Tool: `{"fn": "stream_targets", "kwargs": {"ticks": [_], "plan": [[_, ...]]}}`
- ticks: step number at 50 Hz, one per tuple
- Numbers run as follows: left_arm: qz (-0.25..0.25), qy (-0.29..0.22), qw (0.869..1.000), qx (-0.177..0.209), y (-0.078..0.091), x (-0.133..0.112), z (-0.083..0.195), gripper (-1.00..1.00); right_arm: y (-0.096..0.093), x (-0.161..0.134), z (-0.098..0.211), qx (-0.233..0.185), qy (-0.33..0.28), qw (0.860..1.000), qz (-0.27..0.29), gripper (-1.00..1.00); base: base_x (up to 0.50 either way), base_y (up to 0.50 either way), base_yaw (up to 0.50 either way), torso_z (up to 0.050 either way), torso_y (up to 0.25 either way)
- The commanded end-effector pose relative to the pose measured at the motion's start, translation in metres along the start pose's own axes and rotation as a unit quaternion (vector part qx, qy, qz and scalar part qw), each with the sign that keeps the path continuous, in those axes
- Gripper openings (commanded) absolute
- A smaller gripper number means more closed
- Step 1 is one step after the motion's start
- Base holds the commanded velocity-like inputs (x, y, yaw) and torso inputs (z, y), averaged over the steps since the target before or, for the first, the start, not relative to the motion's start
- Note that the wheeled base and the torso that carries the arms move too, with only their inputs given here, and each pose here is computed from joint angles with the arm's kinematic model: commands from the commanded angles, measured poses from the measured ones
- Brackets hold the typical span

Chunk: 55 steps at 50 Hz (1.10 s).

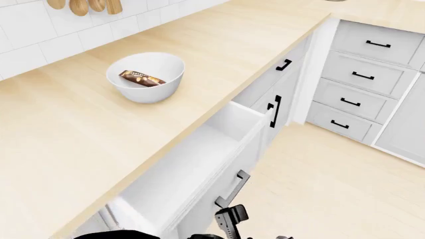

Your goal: Place the bar in the bowl and close the drawer.

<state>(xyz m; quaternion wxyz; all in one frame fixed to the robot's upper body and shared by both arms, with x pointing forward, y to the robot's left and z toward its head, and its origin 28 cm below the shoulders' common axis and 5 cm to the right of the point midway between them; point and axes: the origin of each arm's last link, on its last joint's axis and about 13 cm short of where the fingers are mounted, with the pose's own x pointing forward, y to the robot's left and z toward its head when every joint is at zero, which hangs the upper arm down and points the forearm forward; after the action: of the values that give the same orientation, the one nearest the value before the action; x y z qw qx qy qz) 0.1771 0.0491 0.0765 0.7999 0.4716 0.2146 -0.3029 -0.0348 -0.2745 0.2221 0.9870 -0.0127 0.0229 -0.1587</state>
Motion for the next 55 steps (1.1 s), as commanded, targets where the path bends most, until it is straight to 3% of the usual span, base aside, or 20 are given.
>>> {"fn": "stream_targets", "kwargs": {"ticks": [1,15,40,55], "plan": [[0.016,0.066,0.997,0.022,-0.003,0.002,-0.011,1.0,-0.001,-0.003,0.0,-0.001,-0.003,1.0,-0.002,1.0,0.0,0.0,0.0,0.0,0.0],[0.053,0.136,0.988,0.046,-0.004,0.005,-0.021,1.0,-0.003,-0.004,-0.001,0.0,-0.004,1.0,-0.004,1.0,0.0,0.0,0.0,0.0,0.0],[0.118,0.191,0.973,0.048,0.005,0.021,-0.03,1.0,-0.003,-0.006,0.001,0.0,-0.011,1.0,-0.005,1.0,0.0,0.0,0.0,0.0,0.0],[0.188,0.209,0.959,0.035,0.03,0.035,-0.028,1.0,0.003,-0.003,0.005,-0.007,-0.014,1.0,0.004,1.0,0.0,0.0,0.0,0.0,0.0]]}}
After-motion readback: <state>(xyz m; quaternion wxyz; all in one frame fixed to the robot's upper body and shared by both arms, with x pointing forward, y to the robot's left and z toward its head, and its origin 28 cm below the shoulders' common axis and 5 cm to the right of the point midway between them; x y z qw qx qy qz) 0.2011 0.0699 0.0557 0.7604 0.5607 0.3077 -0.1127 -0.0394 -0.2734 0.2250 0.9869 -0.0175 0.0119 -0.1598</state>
